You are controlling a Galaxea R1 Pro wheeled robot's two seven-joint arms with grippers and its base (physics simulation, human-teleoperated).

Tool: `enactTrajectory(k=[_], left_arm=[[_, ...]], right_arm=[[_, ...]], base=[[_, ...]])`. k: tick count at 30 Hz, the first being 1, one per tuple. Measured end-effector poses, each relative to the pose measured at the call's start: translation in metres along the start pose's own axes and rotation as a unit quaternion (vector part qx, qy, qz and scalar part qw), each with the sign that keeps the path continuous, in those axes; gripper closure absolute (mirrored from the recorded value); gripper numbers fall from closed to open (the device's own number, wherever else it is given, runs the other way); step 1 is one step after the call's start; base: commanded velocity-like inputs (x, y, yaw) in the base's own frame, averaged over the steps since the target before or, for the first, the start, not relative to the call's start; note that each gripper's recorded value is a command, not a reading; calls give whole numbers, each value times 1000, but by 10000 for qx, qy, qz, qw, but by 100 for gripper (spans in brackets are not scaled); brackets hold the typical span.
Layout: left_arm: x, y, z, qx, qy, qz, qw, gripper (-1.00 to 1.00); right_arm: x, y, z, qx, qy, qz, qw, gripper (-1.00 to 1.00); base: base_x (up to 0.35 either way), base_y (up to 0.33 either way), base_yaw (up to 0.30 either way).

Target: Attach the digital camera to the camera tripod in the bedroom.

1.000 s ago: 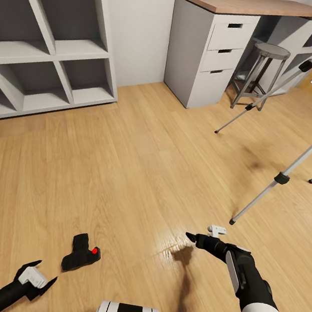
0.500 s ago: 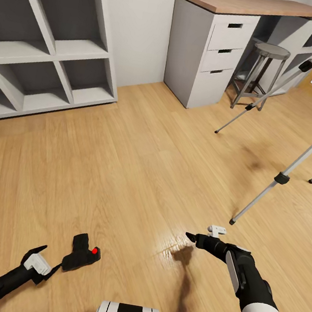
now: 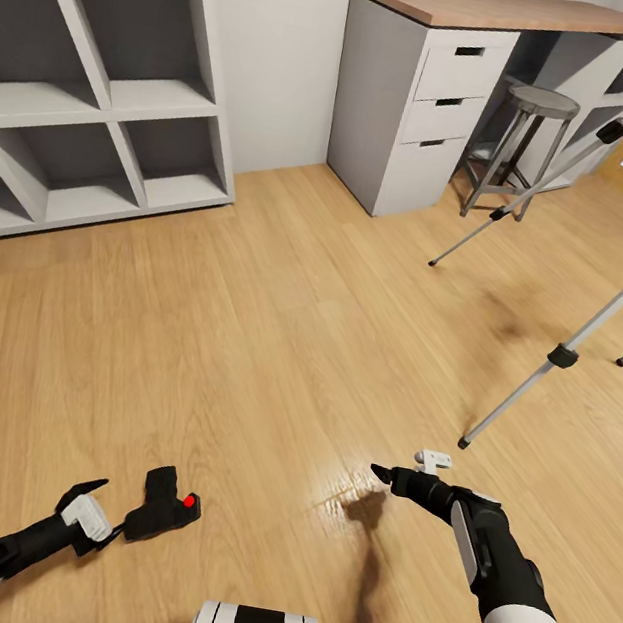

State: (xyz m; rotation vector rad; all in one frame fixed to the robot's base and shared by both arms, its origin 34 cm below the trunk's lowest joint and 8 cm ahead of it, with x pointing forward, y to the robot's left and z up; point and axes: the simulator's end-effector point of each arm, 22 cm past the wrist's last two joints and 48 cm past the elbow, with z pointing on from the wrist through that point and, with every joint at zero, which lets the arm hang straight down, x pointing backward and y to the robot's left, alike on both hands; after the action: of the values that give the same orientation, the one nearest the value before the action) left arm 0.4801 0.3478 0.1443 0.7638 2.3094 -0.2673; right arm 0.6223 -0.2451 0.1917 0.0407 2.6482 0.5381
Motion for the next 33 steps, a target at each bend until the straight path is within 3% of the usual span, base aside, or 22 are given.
enactTrajectory(k=[9,21,33], left_arm=[[6,-2,-3,229,198,312,9991,-100],[16,-1,-13,463,342,449,9973,-100],[29,-22,-14,912,585,908,9900,-100]], right_arm=[[0,-1,0,3,-2,1,10000,-100],[0,-1,0,6,1,-4,10000,-100],[0,-1,0,7,0,-2,10000,-100]], base=[[0,0,0],[0,0,0],[0,0,0]])
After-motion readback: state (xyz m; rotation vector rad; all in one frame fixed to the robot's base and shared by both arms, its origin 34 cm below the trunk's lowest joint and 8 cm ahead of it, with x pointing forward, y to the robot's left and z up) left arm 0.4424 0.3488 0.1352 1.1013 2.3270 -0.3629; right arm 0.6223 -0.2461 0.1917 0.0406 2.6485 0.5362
